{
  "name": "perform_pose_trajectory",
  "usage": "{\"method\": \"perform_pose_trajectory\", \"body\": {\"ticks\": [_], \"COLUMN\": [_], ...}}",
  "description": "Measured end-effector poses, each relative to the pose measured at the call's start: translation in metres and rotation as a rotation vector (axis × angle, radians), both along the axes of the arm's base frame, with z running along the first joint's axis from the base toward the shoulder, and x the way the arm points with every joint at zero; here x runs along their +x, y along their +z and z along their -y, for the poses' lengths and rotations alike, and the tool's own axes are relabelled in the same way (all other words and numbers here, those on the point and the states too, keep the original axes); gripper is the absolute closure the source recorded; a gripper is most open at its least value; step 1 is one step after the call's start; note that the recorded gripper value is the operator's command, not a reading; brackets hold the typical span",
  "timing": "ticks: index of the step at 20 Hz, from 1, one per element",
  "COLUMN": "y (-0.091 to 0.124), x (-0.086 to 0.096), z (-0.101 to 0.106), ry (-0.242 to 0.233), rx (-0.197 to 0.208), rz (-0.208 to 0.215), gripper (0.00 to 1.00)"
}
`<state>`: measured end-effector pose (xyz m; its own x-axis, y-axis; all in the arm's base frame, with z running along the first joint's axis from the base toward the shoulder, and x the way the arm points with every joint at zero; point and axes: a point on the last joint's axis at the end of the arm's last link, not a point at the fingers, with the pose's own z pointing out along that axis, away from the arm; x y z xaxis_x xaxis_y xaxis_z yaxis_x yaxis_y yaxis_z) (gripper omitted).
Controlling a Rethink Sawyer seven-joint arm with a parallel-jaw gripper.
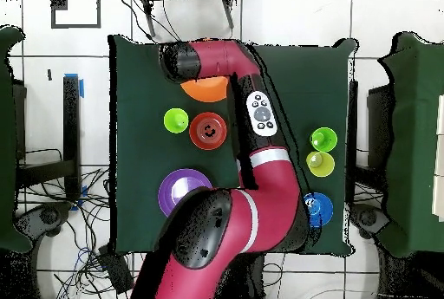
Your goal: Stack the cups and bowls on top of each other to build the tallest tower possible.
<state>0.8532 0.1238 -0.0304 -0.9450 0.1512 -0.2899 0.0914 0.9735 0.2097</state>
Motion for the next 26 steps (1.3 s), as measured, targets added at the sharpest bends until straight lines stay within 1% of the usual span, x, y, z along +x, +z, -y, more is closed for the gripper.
{"method": "perform_pose_trajectory", "body": {"ticks": [9, 15, 20, 23, 26], "y": [0.011, 0.017, 0.020, 0.019, 0.018], "x": [0.015, 0.017, 0.007, -0.003, -0.009], "z": [0.011, 0.013, 0.012, 0.010, 0.009], "ry": [-0.031, -0.041, -0.040, -0.037, -0.035], "rx": [0.004, 0.013, 0.022, 0.027, 0.031], "rz": [0.030, 0.028, -0.003, -0.032, -0.047], "gripper": [1.00, 1.00, 1.00, 1.00, 1.00]}}
